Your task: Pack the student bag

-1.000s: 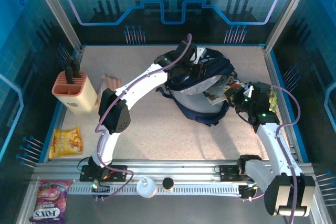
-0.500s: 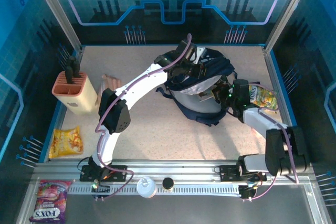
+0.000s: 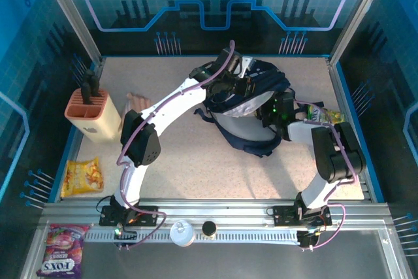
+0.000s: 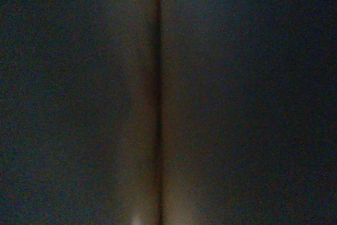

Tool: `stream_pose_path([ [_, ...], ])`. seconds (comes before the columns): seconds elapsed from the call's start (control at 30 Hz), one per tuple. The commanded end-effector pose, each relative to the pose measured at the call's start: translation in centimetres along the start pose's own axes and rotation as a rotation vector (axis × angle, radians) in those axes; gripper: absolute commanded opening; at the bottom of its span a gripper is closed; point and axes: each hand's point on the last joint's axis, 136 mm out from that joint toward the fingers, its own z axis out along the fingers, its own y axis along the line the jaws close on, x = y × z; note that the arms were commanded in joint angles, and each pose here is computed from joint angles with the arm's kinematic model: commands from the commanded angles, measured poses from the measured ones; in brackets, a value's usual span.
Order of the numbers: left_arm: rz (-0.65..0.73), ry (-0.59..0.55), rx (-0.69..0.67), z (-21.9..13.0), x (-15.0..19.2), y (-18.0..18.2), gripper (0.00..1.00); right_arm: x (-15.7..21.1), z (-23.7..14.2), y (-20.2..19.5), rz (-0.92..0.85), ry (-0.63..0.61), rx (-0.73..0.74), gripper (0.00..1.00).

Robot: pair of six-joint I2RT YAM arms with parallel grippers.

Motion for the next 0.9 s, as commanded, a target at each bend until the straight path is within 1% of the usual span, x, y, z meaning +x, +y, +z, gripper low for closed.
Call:
stream_pose_path([
  [0.0, 0.016, -0.155, 0.084, -5.2, -4.6, -3.0, 0.0, 0.1, 1.4, 1.5, 0.012, -0.011, -0.029, 0.01],
  [0.07, 0.012, -0.151, 0.078, -5.2, -4.6, -2.8, 0.0, 0.6, 1.7, 2.1, 0.001, 0.02, -0.048, 0.08],
  [0.13, 0.007, -0.153, 0.074, -5.2, -4.6, -2.6, 0.0, 1.1, 1.6, 1.9, 0.002, 0.049, -0.053, 0.21],
  [0.2, -0.002, -0.152, 0.071, -5.0, -4.6, -2.3, 0.0, 1.4, 1.0, 1.8, -0.003, 0.066, -0.058, 0.31],
  [0.33, -0.024, -0.152, 0.068, -5.0, -4.7, -1.6, 0.0, 2.1, -1.3, 0.8, -0.014, 0.092, -0.041, 0.52],
  [0.43, -0.026, -0.15, 0.066, -4.8, -4.6, -1.4, 0.0, 2.6, -3.5, -0.3, -0.031, 0.1, -0.008, 0.63],
  [0.53, -0.029, -0.143, 0.061, -4.5, -4.2, -1.1, 0.0, 2.8, -6.0, -1.1, -0.081, 0.081, 0.027, 0.71],
  [0.57, -0.031, -0.142, 0.06, -4.4, -4.1, -0.9, 0.0, 2.7, -6.8, -2.0, -0.093, 0.069, 0.067, 0.72],
  [0.67, -0.038, -0.132, 0.058, -3.9, -3.7, -0.5, 0.0, 1.9, -9.6, -3.2, -0.157, -0.008, 0.141, 0.76],
  [0.8, -0.058, -0.103, 0.067, -3.0, -2.5, -0.2, 0.0, 0.2, -13.9, -4.3, -0.249, -0.155, 0.238, 0.77],
  [0.87, -0.065, -0.07, 0.098, -2.4, -1.7, -0.4, 0.0, -0.4, -15.7, -4.3, -0.283, -0.216, 0.259, 0.78],
])
